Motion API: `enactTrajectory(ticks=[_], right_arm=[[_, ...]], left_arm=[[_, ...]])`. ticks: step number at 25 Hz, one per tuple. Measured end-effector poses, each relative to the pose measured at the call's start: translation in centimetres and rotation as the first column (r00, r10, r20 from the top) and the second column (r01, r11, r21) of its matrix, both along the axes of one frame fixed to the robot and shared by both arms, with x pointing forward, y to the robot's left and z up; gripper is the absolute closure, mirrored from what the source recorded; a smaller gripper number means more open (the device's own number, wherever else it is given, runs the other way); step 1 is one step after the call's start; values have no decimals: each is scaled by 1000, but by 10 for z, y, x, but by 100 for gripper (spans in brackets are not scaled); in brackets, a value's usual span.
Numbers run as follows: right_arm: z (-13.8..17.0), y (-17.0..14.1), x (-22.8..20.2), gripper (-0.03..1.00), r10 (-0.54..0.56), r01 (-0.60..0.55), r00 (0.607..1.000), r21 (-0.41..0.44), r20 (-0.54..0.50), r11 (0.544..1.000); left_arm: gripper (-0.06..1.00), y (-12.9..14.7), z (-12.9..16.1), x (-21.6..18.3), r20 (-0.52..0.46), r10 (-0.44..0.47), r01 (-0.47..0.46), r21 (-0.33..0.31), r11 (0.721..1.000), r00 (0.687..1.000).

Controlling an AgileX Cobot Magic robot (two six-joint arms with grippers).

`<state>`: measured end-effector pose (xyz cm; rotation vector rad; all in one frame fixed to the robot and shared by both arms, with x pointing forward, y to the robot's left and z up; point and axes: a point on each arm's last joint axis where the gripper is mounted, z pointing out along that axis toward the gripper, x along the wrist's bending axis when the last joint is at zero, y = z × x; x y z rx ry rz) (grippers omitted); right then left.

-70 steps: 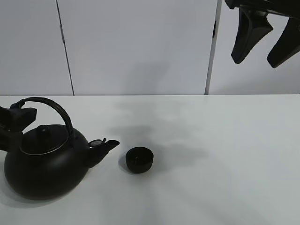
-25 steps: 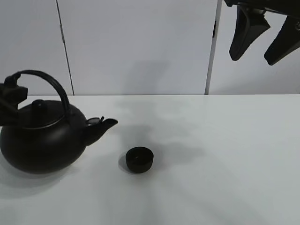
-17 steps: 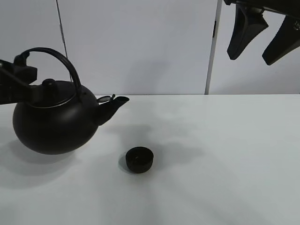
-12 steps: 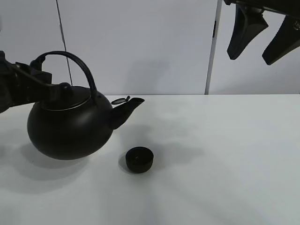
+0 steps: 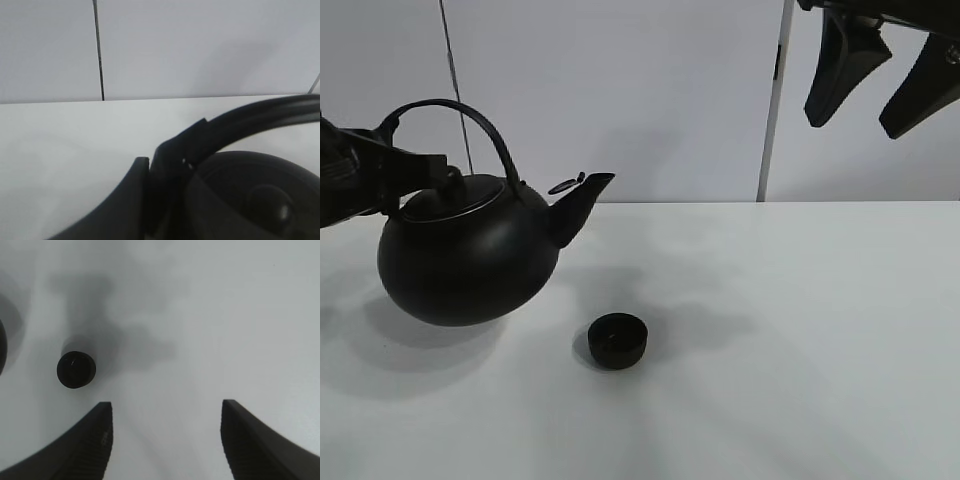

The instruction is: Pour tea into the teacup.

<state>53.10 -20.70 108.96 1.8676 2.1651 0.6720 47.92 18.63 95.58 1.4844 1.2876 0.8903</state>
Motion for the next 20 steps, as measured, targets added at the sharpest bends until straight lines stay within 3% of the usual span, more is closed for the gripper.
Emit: enactTrajectory(ticks=[4, 10, 20], right_arm=[[0, 0, 0, 54, 0, 0, 1000, 1, 5, 1000], [0, 0, 1, 54, -1, 1, 1000, 2, 9, 1000], [1, 0, 1, 54, -1, 1, 1000, 3, 12, 1000]], left_arm=[[84, -4, 1, -1, 22, -64, 63, 65, 996, 998], [84, -13, 3, -3, 63, -214, 199, 192, 961, 975], [84, -14, -22, 8, -23, -133, 135, 177, 975, 991]])
